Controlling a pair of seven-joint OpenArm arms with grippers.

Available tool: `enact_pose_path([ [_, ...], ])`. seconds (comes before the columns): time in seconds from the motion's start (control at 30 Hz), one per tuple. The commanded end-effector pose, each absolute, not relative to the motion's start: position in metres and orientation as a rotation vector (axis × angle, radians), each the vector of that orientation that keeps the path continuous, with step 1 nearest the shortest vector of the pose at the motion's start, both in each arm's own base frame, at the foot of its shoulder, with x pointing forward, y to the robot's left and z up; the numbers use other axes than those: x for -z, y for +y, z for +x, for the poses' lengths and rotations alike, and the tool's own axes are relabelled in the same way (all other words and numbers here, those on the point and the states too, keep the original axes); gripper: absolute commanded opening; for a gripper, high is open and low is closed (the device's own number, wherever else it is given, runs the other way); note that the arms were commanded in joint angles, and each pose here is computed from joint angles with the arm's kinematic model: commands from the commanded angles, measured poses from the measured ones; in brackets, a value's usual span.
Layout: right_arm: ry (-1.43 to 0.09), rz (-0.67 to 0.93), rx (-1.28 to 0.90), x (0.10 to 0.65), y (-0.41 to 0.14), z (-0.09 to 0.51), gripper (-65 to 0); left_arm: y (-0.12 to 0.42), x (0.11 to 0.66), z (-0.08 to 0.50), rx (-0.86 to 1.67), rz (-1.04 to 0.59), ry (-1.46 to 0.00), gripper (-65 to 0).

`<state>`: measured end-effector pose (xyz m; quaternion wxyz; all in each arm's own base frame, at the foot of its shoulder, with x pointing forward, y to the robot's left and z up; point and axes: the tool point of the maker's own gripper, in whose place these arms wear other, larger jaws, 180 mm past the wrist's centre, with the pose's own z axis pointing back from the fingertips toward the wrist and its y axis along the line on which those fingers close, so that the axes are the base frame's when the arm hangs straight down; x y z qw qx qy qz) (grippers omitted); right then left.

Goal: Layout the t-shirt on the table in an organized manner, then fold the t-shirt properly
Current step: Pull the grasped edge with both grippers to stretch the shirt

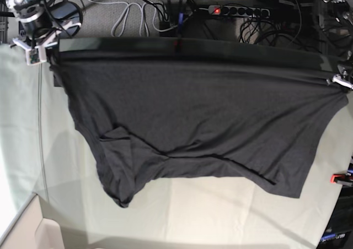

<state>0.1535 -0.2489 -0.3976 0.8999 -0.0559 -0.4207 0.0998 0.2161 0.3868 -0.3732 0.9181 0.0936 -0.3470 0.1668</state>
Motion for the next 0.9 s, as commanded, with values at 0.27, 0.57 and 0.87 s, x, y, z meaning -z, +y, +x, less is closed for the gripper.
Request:
enact_pose_path([
  [0.27,-1.000,-0.105,-0.189,0.381,-0.248,0.248,-65.0,0.389,0.377,0.258,-0.361,0.145,-0.752,-64.6],
  [0.57,-0.880,-0.102,-0.262,0.392,-0.257,0.336,-62.3,0.361,0.395,0.343,-0.290,0.034,-0.694,-64.4],
  [0.87,-0.902,-0.143,-0.197,0.378,-0.286,0.352,-34.4,0.356,0.389,0.376,-0.304,-0.005,-0.693,-38.9],
])
